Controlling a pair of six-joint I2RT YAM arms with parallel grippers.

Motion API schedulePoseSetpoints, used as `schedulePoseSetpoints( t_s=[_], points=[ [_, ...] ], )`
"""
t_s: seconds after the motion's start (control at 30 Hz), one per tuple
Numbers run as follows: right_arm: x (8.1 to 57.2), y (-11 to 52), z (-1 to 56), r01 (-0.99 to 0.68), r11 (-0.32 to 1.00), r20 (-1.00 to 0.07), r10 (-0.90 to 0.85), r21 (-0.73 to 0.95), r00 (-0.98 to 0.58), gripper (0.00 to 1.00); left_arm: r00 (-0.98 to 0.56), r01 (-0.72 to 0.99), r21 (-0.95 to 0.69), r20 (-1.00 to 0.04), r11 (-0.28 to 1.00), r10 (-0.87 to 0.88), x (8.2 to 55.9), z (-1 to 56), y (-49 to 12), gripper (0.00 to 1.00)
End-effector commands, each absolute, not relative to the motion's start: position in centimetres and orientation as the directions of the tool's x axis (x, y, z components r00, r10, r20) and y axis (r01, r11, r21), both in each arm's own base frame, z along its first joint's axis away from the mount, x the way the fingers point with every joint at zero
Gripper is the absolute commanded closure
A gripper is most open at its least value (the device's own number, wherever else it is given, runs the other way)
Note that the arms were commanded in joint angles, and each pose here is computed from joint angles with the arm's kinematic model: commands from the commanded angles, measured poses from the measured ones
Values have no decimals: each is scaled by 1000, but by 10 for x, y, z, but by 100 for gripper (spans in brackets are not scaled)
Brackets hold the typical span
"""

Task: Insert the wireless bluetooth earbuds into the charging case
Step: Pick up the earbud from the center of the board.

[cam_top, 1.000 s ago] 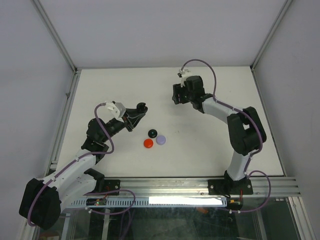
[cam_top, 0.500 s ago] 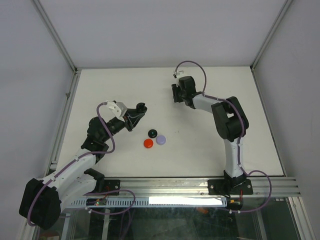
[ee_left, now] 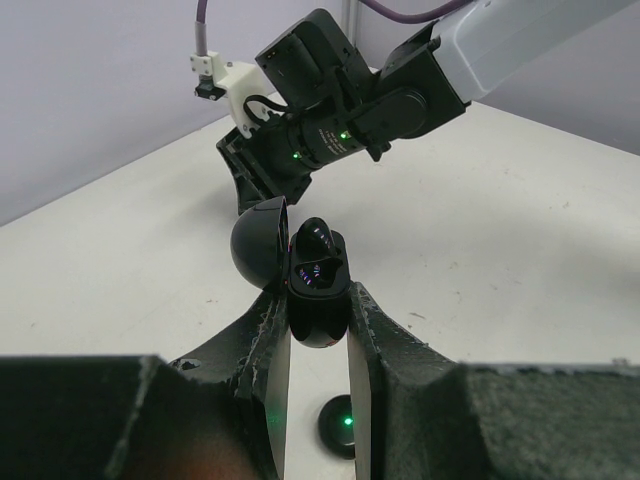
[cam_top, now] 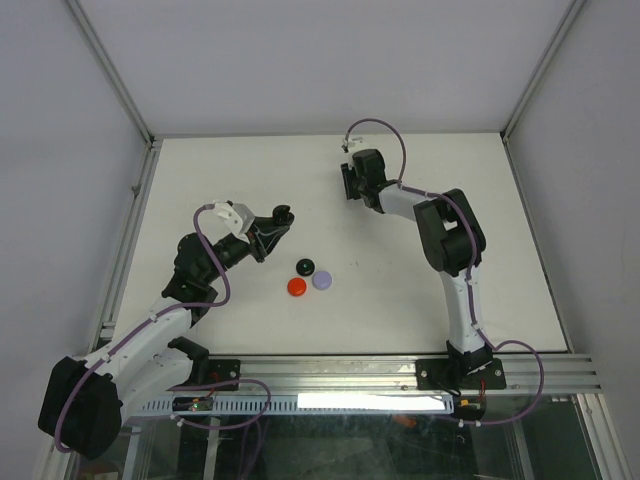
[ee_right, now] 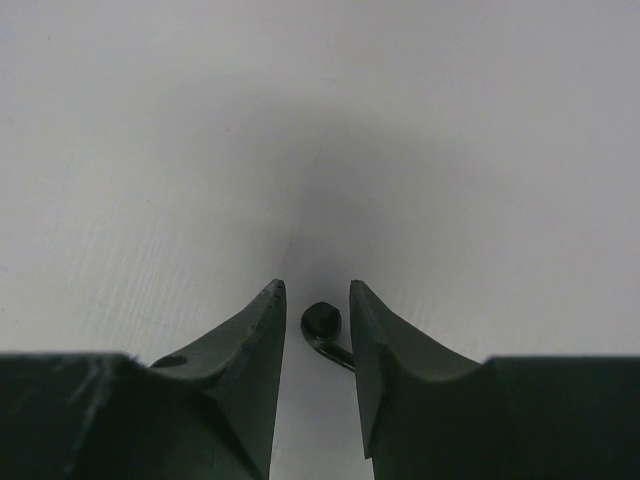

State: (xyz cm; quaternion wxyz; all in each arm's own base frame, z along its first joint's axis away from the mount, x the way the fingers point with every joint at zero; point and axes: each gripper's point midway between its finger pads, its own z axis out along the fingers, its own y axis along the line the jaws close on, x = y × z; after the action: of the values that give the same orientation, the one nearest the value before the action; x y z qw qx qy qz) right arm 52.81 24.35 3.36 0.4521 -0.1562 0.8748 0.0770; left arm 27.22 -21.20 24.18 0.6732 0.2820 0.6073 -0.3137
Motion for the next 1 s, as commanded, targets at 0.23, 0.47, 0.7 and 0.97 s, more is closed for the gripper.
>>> schedulePoseSetpoints(
  t_s=[0.23,0.47,0.7,0.97],
  points=[
    [531,238,43,-325,945,-821,-205,-25,-533,70,139,781,52,-986,623,-93,271,269,-218,100],
    [523,234,42,-324,945,-808,-215,-32,-549,78,136,786,51,-986,617,-91,270,269,-218,100],
    [498,241,70,-364,930,-821,-176,42,-544,81,141,786,64,-987,615,-77,270,266,-219,100],
    [457,249,112,-410,895,-835,-87,174,-543,82,142,786,57,-986,616,-89,270,268,-218,100]
  ],
)
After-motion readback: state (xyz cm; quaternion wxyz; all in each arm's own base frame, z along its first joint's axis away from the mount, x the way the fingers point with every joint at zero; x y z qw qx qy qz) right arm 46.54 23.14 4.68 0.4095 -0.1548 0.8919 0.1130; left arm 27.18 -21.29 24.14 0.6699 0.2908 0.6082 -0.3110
